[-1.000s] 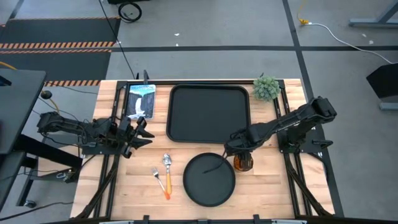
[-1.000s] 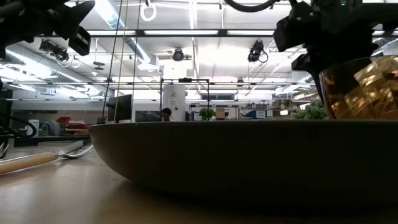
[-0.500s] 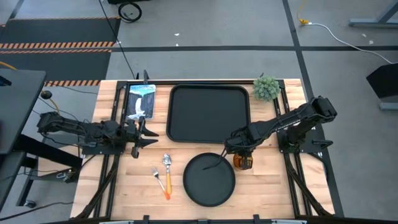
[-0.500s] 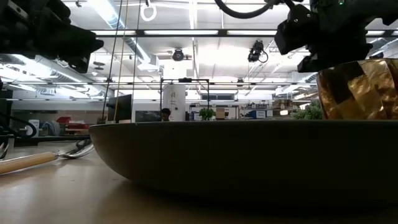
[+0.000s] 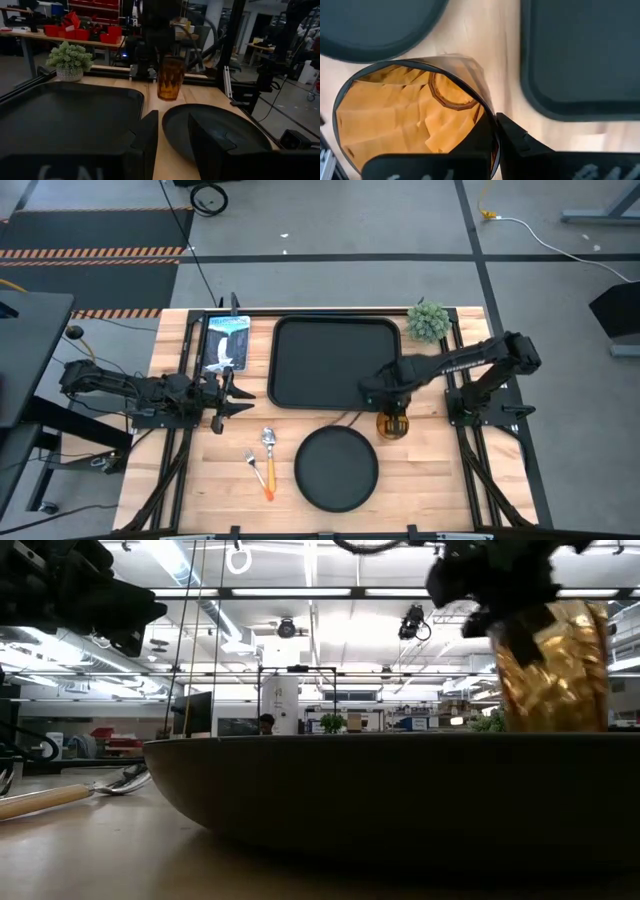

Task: Pick and place plate/cup/fork/spoon on tray
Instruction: Put the brown cup on the black tray

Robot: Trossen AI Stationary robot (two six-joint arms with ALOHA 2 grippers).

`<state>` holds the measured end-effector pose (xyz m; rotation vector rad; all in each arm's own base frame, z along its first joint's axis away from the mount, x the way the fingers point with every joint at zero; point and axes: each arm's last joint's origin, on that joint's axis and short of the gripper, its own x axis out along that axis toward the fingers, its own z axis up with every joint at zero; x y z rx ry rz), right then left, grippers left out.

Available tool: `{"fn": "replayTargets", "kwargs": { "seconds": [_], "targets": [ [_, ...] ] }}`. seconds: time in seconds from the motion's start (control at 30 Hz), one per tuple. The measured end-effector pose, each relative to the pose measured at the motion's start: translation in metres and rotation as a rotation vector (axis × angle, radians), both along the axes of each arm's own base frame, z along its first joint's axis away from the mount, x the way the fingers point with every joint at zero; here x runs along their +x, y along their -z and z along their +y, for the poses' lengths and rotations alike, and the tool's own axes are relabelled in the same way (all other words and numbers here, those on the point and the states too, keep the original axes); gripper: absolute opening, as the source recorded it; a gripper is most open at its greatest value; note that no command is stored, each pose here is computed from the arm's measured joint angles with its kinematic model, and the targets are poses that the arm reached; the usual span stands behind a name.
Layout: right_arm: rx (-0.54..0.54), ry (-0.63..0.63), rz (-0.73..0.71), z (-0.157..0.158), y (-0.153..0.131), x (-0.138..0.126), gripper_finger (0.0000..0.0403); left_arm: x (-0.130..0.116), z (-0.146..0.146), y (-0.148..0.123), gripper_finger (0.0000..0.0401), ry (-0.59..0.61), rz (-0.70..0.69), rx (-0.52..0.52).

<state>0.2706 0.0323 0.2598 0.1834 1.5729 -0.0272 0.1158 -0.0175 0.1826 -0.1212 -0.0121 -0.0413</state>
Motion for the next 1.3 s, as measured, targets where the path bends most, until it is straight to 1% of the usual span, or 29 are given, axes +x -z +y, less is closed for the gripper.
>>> {"fn": "replayTargets", "kwargs": {
  "seconds": [0.1,0.2,0.37,0.63,0.73,0.9,1.0,1.1,1.2,1.3],
  "targets": [
    [-0.004,-0.006,-0.055,-0.025,-0.014,0.006,0.0011,0.0,0.0,0.0,0.0114,0.0,0.0,0.0],
    [-0.059,0.035,-0.096,-0.056,-0.024,0.009,0.0011,0.0,0.0,0.0,0.0114,0.0,0.001,-0.019],
    [-0.114,0.115,-0.151,-0.114,-0.027,0.004,0.0011,0.0,0.0,0.0,0.0114,0.0,0.001,-0.03],
    [-0.185,0.302,-0.227,-0.202,-0.029,-0.028,0.0011,0.0,0.0,0.0,0.0114,0.0,0.001,-0.034],
    [-0.189,0.366,-0.252,-0.231,-0.025,-0.041,0.0011,0.0,0.0,0.0,0.0114,-0.014,0.001,-0.035],
    [-0.155,0.451,-0.206,-0.279,-0.006,-0.056,0.001,0.0,0.003,0.0,0.0114,-0.091,-0.001,-0.036],
    [-0.125,0.487,-0.166,-0.3,0.004,-0.06,0.001,0.0,0.003,0.0,0.0114,-0.113,-0.001,-0.032],
    [-0.102,0.507,-0.135,-0.315,0.01,-0.06,0.001,0.0,0.003,0.0,0.0114,-0.115,-0.001,-0.032],
    [-0.069,0.518,-0.097,-0.324,0.016,-0.059,0.0012,0.0,0.003,0.0,0.0114,-0.115,-0.001,-0.032],
    [-0.041,0.521,-0.062,-0.327,0.021,-0.057,0.0024,0.0,0.003,0.0,0.0114,-0.115,-0.001,-0.035]
  ]
}}
